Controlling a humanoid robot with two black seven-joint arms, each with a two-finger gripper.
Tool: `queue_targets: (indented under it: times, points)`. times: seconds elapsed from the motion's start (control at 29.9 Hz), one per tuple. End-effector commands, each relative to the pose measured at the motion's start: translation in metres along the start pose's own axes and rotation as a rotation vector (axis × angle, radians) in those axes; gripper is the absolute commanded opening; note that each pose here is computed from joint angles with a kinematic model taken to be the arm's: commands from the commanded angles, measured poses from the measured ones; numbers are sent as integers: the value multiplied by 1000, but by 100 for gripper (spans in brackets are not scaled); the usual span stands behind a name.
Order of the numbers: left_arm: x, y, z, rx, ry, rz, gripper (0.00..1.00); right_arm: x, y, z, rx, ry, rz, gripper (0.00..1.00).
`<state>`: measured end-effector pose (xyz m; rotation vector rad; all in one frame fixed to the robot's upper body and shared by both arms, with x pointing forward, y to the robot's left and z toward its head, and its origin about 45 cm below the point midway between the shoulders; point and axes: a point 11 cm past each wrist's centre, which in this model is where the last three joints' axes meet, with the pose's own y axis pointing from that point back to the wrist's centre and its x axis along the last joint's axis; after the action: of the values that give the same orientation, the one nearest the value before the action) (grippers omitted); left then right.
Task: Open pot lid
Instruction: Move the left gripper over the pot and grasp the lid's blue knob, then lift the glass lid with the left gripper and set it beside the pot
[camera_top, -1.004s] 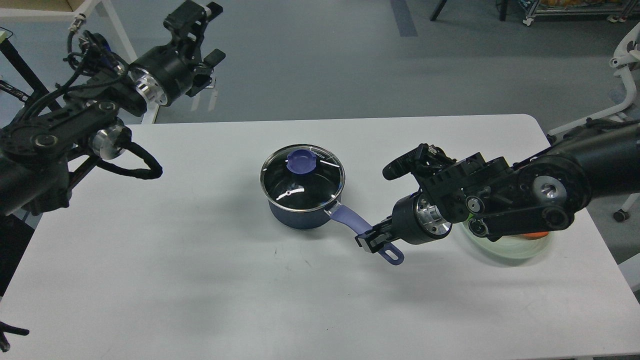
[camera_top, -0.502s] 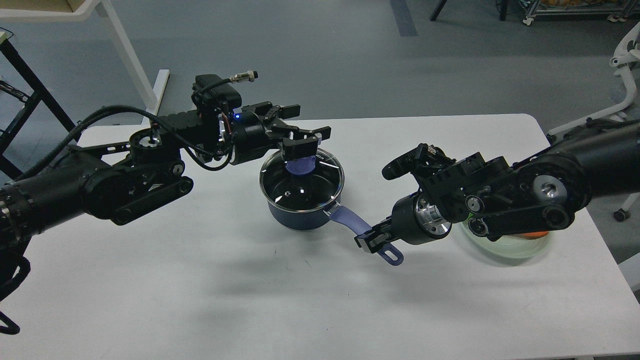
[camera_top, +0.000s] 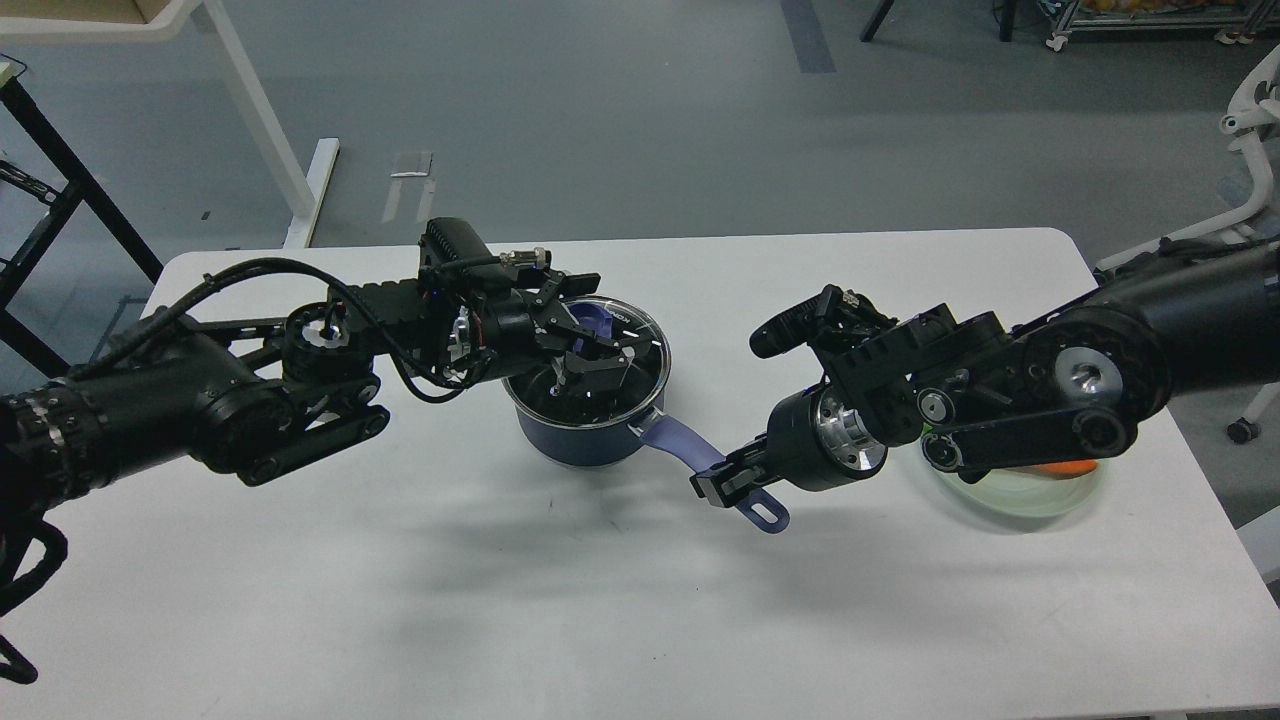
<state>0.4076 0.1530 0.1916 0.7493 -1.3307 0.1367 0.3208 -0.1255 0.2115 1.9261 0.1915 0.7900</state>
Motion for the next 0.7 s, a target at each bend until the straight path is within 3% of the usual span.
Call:
queue_targets:
  times: [0.0,0.67]
  points:
    - [-2,0,1,-4,-6,-1,98,2,0,-1,-1,-1,4,23]
    - [-29,9,-11,40,25,-39,97,-2,-3,-3,-1,20,-21,23]
